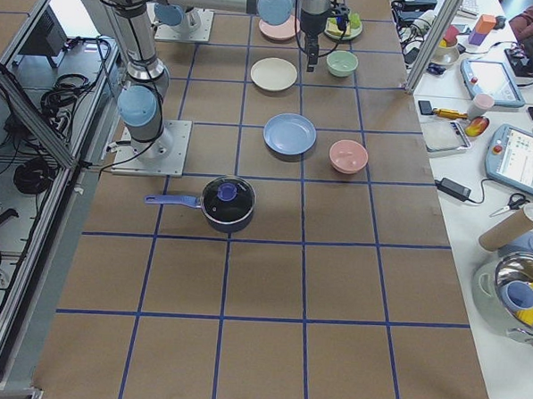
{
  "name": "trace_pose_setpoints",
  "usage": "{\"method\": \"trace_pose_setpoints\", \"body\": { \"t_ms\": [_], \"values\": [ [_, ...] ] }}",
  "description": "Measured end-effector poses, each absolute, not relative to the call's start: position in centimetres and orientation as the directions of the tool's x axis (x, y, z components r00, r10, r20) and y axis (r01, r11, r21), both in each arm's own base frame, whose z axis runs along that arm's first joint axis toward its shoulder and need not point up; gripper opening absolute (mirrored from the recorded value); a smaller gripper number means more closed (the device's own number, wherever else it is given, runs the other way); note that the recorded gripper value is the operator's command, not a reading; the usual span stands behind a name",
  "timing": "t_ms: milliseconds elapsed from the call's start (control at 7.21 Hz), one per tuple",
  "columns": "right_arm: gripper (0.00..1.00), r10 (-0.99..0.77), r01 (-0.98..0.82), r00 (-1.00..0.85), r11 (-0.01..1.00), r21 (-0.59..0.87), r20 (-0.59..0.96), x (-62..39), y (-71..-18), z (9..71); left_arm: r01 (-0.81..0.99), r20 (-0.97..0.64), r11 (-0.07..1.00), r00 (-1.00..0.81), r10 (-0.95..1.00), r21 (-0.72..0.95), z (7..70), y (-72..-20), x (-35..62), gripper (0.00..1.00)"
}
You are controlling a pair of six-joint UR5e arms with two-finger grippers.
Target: Stack three plates with pink and blue
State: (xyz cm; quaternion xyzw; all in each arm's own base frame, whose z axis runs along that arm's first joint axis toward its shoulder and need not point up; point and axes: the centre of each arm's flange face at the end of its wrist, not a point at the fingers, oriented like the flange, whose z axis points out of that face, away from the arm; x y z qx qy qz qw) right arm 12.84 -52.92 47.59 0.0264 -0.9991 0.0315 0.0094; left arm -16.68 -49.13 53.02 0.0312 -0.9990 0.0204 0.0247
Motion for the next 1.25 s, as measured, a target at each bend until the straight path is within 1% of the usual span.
{"method": "trace_pose_setpoints", "body": {
  "t_ms": [970, 1109, 1248],
  "values": [
    [1.0, -0.063, -0.065, -0.998, 0.995, -0.075, 0.021, 13.2, -52.6, 48.7, -0.065, 0.05, 0.997, -0.997, -0.063, -0.034, 52.8, -49.0, -16.7, 1.0],
    [1.0, -0.063, -0.064, -0.998, 0.994, -0.085, 0.019, 13.3, -52.5, 49.4, -0.064, 0.05, 0.997, -0.997, -0.062, -0.034, 52.8, -49.0, -16.7, 1.0],
    [1.0, -0.064, -0.065, -0.998, 0.993, -0.099, 0.017, 13.3, -52.0, 51.5, -0.063, 0.05, 0.997, -0.997, -0.062, -0.035, 52.8, -49.0, -16.7, 1.0]
  ]
}}
